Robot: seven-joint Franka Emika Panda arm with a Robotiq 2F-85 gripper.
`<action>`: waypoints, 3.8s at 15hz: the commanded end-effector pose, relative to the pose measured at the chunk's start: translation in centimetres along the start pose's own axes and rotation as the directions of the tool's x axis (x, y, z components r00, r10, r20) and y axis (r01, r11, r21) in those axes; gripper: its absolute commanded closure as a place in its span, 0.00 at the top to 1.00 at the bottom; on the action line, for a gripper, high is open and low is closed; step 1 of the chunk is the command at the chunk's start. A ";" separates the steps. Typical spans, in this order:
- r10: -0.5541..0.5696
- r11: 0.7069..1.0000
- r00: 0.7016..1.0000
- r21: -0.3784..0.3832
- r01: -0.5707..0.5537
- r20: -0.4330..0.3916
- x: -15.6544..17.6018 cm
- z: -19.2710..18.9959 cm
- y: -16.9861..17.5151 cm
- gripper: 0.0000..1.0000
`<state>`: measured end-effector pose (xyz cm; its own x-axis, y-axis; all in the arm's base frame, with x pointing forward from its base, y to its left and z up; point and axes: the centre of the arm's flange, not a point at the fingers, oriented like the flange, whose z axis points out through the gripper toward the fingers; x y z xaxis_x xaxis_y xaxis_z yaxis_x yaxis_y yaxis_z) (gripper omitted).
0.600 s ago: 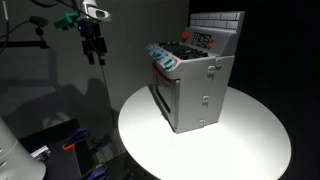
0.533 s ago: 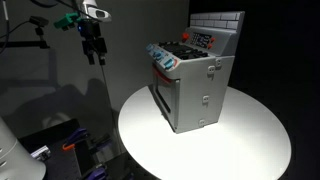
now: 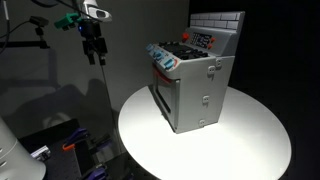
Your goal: Push the top right button on the toy stove
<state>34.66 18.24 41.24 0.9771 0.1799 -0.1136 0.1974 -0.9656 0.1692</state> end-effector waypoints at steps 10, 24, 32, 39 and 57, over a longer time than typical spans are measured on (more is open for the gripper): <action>0.159 0.984 0.985 0.099 -0.151 -0.071 6.4 -4.7 5.3 1.00; 0.478 0.876 0.851 0.180 -0.447 -0.216 15.9 -9.2 17.6 1.00; 0.661 0.749 0.699 0.186 -0.636 -0.274 17.1 -7.6 24.0 1.00; 0.656 0.754 0.709 0.185 -0.630 -0.260 16.4 -6.7 24.2 1.00; 0.795 0.585 0.500 0.213 -0.782 -0.344 21.8 -6.6 29.3 1.00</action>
<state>59.86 -3.61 49.66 0.7047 -0.5850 0.4014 -0.6240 -0.7803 -0.0419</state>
